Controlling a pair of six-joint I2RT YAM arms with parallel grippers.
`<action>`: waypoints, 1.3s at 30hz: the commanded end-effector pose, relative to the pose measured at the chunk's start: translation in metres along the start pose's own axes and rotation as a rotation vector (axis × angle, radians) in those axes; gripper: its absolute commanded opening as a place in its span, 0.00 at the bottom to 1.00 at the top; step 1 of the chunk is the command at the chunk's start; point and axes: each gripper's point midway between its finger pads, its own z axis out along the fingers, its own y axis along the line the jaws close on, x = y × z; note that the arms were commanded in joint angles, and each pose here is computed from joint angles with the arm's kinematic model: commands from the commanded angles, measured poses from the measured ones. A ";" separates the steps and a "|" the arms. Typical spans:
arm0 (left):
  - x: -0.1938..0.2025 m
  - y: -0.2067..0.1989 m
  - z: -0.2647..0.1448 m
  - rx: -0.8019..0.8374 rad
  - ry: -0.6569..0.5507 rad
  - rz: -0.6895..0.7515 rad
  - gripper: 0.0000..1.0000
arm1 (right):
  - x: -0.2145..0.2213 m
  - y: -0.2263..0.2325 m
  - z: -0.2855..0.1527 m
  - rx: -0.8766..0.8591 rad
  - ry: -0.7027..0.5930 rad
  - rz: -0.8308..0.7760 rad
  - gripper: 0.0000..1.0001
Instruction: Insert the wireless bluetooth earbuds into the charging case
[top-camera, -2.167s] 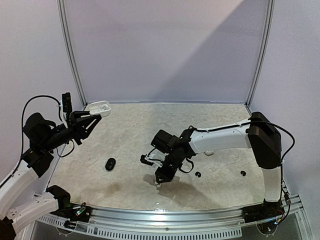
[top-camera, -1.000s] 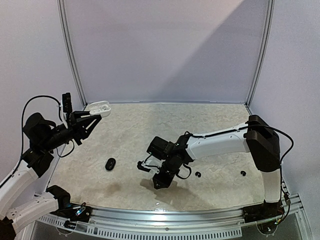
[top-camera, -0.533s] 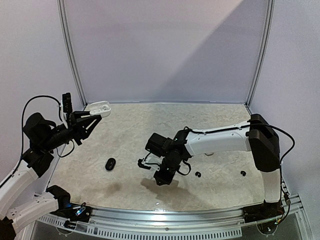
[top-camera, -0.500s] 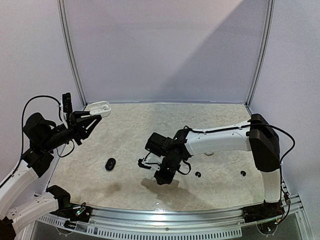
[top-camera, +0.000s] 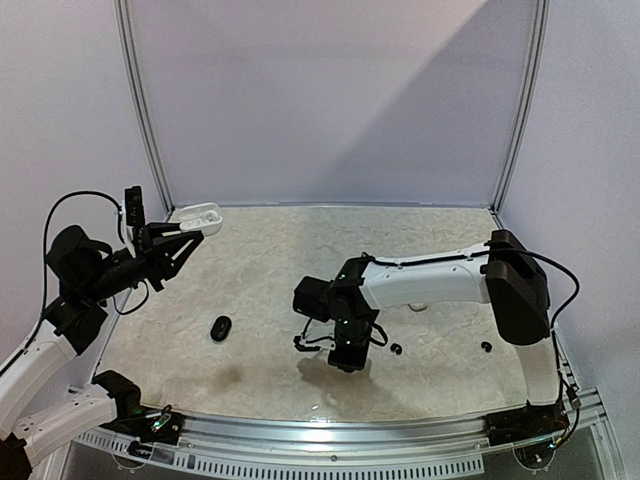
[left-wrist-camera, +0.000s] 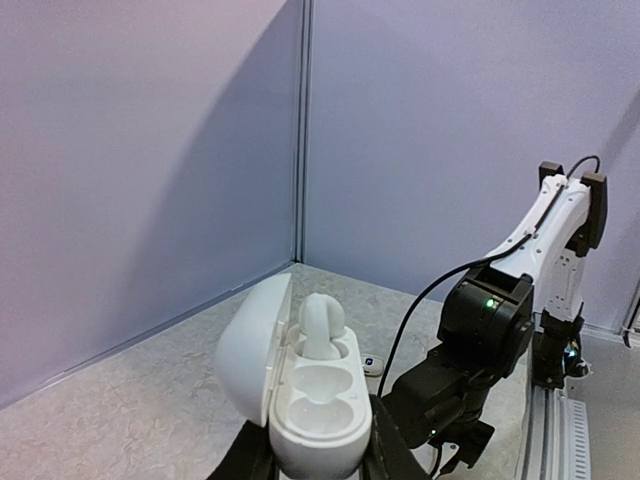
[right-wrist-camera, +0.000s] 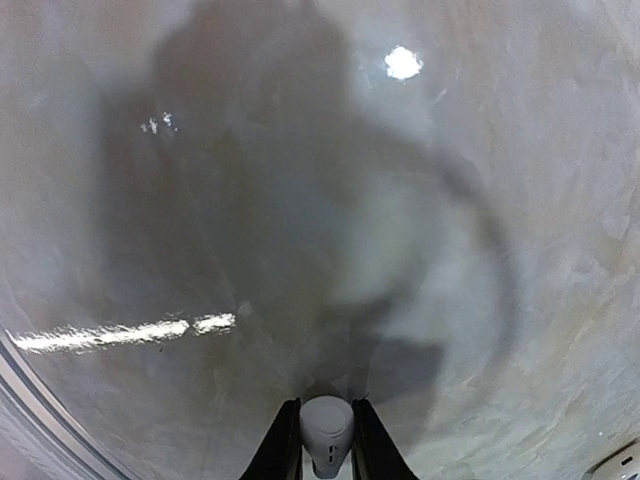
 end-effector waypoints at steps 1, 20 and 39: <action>-0.004 -0.001 -0.002 0.001 -0.009 0.022 0.00 | 0.004 -0.004 0.015 0.021 0.055 -0.025 0.19; -0.005 -0.001 0.002 0.011 -0.001 0.022 0.00 | -0.019 0.001 -0.012 -0.056 -0.111 0.064 0.30; -0.003 -0.002 0.000 0.010 0.000 0.028 0.00 | -0.006 0.002 -0.015 -0.078 -0.093 0.092 0.21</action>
